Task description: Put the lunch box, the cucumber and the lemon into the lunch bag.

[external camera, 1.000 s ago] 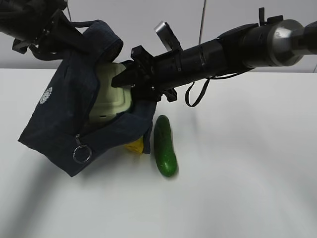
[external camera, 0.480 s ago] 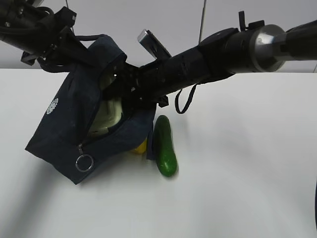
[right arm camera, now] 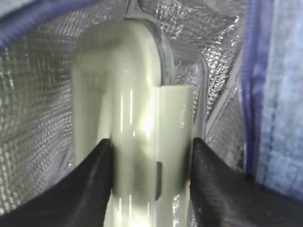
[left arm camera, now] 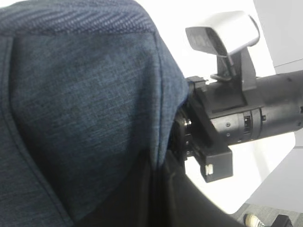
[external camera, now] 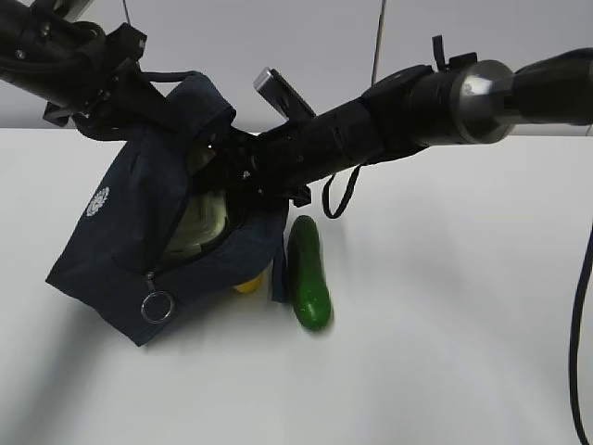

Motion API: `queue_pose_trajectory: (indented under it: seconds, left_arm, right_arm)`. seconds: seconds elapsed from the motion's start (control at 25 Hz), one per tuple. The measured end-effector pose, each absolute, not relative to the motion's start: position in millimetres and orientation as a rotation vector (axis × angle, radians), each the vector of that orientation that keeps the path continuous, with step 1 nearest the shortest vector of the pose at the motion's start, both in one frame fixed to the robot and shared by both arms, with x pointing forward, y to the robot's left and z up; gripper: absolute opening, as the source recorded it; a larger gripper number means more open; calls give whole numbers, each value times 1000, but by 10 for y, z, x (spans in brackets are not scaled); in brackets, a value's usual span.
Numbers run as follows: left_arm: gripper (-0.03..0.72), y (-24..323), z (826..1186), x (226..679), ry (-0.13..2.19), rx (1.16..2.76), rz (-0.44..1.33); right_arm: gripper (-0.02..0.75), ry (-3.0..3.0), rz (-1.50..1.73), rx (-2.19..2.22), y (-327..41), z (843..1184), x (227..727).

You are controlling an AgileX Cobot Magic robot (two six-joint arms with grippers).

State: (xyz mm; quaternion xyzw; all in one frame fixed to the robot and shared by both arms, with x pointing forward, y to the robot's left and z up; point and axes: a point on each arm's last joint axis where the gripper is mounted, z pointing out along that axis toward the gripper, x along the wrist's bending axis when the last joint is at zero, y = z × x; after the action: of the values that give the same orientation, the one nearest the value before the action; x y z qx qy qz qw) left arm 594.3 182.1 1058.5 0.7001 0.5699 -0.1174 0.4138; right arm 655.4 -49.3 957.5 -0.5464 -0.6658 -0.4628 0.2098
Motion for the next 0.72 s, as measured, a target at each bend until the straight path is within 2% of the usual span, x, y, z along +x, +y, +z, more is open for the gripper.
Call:
queue_pose_trajectory:
  seconds: [0.72]
  left_arm:
    - [-8,1827,10580,5961,1438,1752,-275]
  right_arm:
    - [414,-1853,-1274,-1480,-478,9617,6534]
